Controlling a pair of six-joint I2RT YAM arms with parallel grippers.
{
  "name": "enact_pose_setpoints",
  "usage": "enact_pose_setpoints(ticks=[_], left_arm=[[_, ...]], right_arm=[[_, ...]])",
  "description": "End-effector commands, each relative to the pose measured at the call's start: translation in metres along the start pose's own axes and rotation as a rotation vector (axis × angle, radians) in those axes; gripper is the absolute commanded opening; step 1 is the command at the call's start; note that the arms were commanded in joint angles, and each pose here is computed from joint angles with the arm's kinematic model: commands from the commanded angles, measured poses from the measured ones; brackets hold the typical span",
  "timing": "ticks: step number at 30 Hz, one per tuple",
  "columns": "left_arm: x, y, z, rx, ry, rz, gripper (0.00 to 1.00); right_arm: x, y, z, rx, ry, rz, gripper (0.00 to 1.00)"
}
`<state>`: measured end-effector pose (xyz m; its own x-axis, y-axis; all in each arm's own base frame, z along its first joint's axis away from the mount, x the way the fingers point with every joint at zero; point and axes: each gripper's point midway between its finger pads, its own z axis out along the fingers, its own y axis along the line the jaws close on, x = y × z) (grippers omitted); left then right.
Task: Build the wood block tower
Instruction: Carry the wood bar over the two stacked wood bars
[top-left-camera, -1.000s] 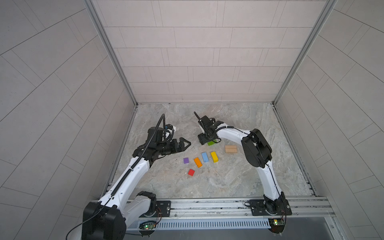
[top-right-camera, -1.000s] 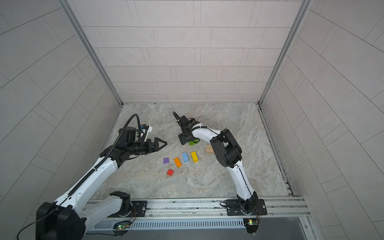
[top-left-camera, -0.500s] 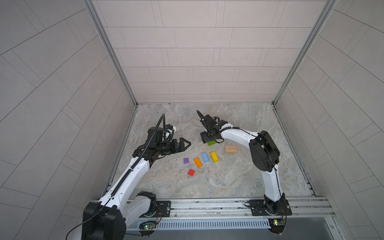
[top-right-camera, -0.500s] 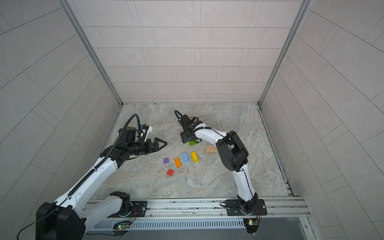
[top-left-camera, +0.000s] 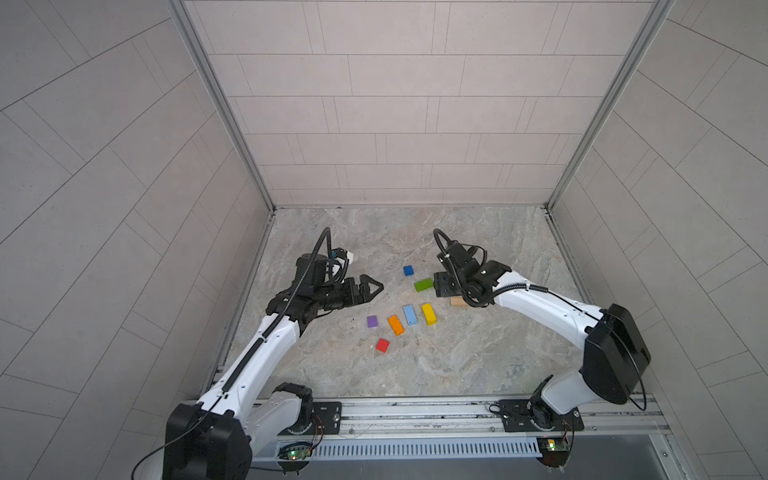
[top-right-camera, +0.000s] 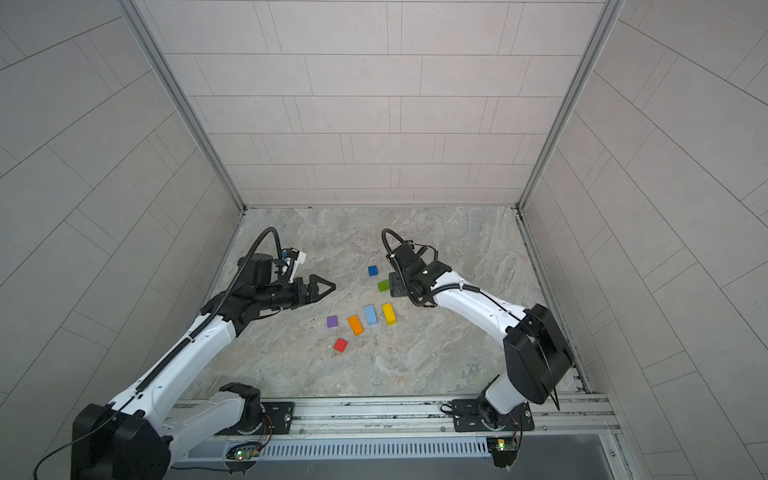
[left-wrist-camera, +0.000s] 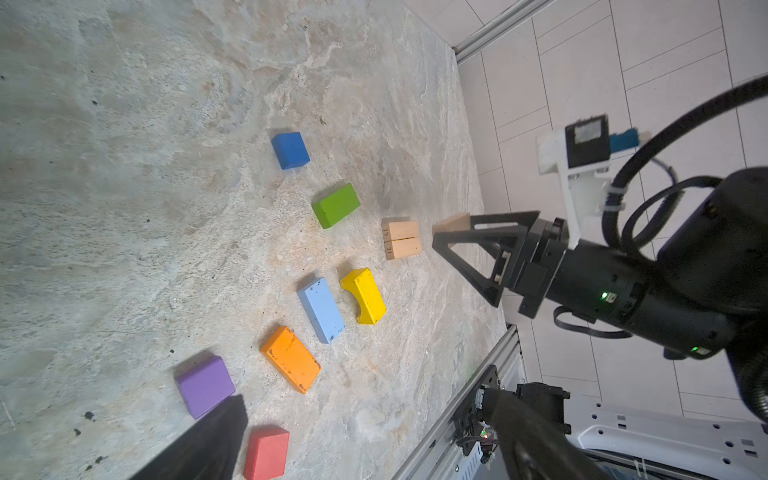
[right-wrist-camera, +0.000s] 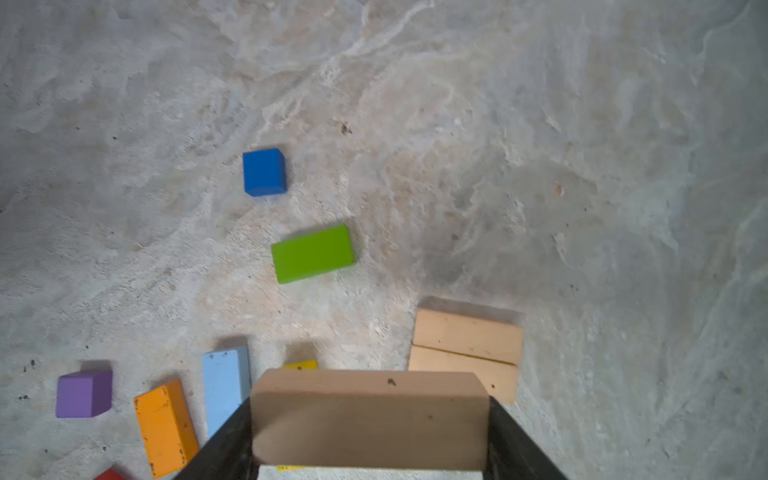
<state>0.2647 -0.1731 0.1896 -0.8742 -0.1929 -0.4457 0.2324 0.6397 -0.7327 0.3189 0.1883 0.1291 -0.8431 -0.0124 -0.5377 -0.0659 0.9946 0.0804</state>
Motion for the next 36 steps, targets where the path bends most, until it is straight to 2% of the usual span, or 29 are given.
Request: enact_pose_setpoints(ticks=[1,9,17,36], left_arm=[[0.002,-0.002,0.003,0.022,0.007,0.002,1.00],[0.001,-0.002,0.003,0.025,0.000,0.003,1.00],[0.001,-0.002,0.003,0.026,0.001,0.002,1.00],[0.002,-0.003,0.001,0.023,-0.004,0.009,1.00]], right_arm=[[0.019,-0.019,-0.011,0.031,-0.011,0.072,0.61],[0.061,-0.042,0.001,0.034,-0.017,0.123,0.61],[0.083,-0.046,0.032,0.092,0.069,0.128,0.61],[0.087,-0.046,0.066,0.111,0.143,0.134,0.61]])
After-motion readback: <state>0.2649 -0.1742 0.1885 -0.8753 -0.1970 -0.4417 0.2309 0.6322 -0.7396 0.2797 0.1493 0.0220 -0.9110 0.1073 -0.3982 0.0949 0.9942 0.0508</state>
